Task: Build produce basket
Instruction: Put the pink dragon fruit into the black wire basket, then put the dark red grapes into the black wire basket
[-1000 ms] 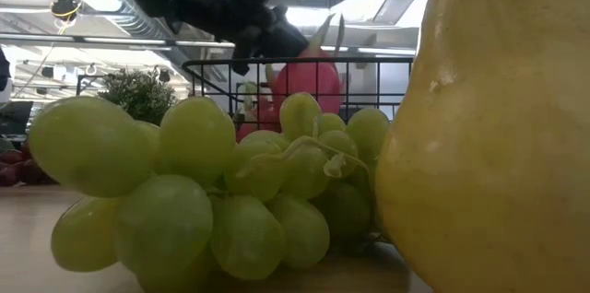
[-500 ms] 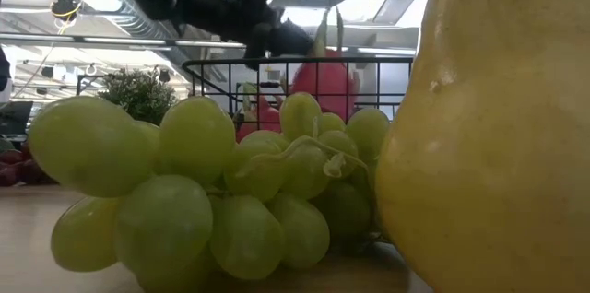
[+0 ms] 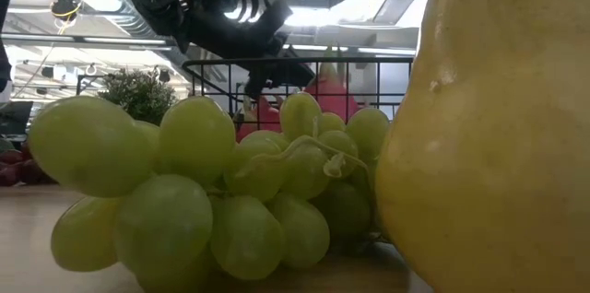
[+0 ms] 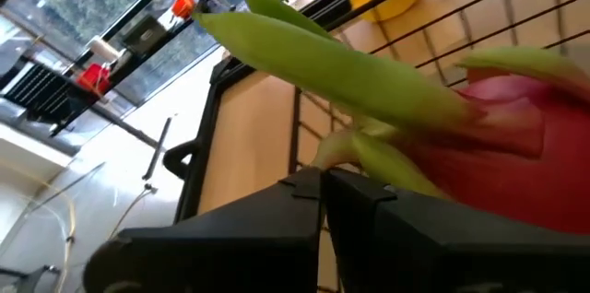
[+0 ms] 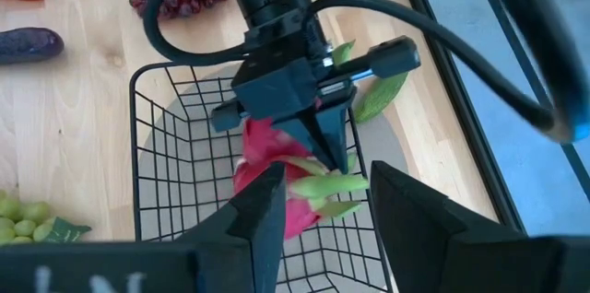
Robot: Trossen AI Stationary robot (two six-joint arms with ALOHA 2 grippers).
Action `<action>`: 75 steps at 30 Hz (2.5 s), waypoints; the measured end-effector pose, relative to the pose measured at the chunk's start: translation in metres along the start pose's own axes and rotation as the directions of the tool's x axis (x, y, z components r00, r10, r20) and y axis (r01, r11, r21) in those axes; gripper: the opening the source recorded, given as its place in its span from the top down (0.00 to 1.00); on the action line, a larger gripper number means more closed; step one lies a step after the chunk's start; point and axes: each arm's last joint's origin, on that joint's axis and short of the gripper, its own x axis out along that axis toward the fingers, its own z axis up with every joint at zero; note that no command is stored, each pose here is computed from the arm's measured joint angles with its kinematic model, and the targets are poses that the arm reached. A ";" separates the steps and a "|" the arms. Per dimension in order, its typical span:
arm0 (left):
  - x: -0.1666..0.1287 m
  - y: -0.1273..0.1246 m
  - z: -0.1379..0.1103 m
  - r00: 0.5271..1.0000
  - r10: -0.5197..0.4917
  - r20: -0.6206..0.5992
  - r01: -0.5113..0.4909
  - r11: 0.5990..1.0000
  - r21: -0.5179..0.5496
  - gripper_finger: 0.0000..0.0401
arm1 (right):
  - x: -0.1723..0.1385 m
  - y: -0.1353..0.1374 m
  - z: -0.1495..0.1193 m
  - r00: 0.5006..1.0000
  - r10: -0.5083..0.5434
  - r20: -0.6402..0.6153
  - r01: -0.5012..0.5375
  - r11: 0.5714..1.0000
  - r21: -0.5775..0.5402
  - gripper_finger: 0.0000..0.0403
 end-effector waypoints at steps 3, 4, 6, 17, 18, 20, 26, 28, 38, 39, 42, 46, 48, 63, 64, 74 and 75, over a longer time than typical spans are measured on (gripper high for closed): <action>0.000 0.002 -0.001 0.999 0.036 -0.027 -0.036 0.999 0.001 1.00 | 0.000 0.000 0.000 1.000 0.000 0.000 0.000 1.000 0.000 0.63; 0.000 0.002 -0.001 0.999 0.039 -0.030 -0.039 0.999 0.001 1.00 | 0.000 0.000 0.000 1.000 0.000 0.000 0.000 1.000 0.000 0.63; 0.000 0.003 -0.002 0.999 0.041 -0.031 -0.041 0.999 0.001 0.99 | 0.000 0.000 0.000 1.000 0.000 0.000 0.000 1.000 0.001 0.63; 0.000 0.004 -0.003 0.998 0.044 -0.036 -0.044 0.999 0.000 0.83 | 0.000 0.000 0.000 1.000 0.000 0.000 0.000 1.000 0.002 0.63; 0.000 0.005 -0.004 0.997 0.058 -0.046 -0.058 0.998 0.000 0.82 | 0.000 0.000 0.000 1.000 0.000 0.000 0.000 1.000 0.002 0.63; 0.000 0.008 -0.006 0.993 0.096 -0.073 -0.096 0.995 0.001 0.82 | 0.000 0.000 0.000 1.000 0.000 0.000 0.000 1.000 0.002 0.63; 0.000 0.018 -0.013 0.972 0.190 -0.136 -0.191 0.981 0.004 0.83 | 0.000 0.000 -0.001 1.000 -0.003 -0.012 0.003 1.000 -0.002 0.63; 0.000 0.019 -0.013 0.969 0.199 -0.143 -0.200 0.980 0.005 0.82 | 0.000 0.000 -0.001 1.000 -0.003 -0.012 0.003 1.000 -0.002 0.63; -0.009 0.017 0.005 0.976 0.200 -0.082 -0.190 0.975 0.114 0.83 | 0.000 0.000 -0.001 1.000 -0.002 -0.014 0.002 1.000 -0.001 0.63; -0.010 0.017 0.006 0.977 0.195 -0.086 -0.183 0.974 0.131 0.82 | 0.000 0.000 -0.001 1.000 -0.003 -0.014 0.003 1.000 -0.001 0.63; -0.011 0.019 0.008 0.976 0.205 -0.073 -0.193 0.970 0.150 0.82 | 0.000 -0.001 -0.002 1.000 -0.004 -0.017 0.004 1.000 -0.002 0.63; -0.013 0.020 0.009 0.974 0.212 -0.081 -0.199 0.969 0.147 0.82 | 0.001 -0.006 -0.005 0.998 -0.018 -0.055 0.020 0.999 0.029 0.63; -0.017 0.024 0.014 0.966 0.246 -0.074 -0.234 0.962 0.142 0.82 | 0.002 -0.011 -0.006 0.996 -0.032 -0.084 0.037 0.998 0.054 0.63; -0.082 0.053 0.038 0.925 0.308 -0.224 -0.341 0.931 -0.130 0.82 | 0.005 -0.070 -0.015 0.966 -0.129 -0.222 0.164 0.976 0.145 0.63; -0.089 0.054 0.039 0.921 0.303 -0.245 -0.346 0.924 -0.160 0.82 | 0.001 -0.074 -0.016 0.968 -0.132 -0.214 0.167 0.974 0.151 0.63; -0.146 0.055 0.033 0.888 0.193 -0.418 -0.400 0.772 -0.493 0.82 | -0.046 -0.107 -0.035 0.986 -0.136 -0.095 0.158 0.945 0.285 0.63; -0.151 0.054 0.031 0.879 0.171 -0.444 -0.409 0.748 -0.522 0.82 | -0.047 -0.107 -0.039 0.990 -0.117 -0.082 0.137 0.943 0.303 0.63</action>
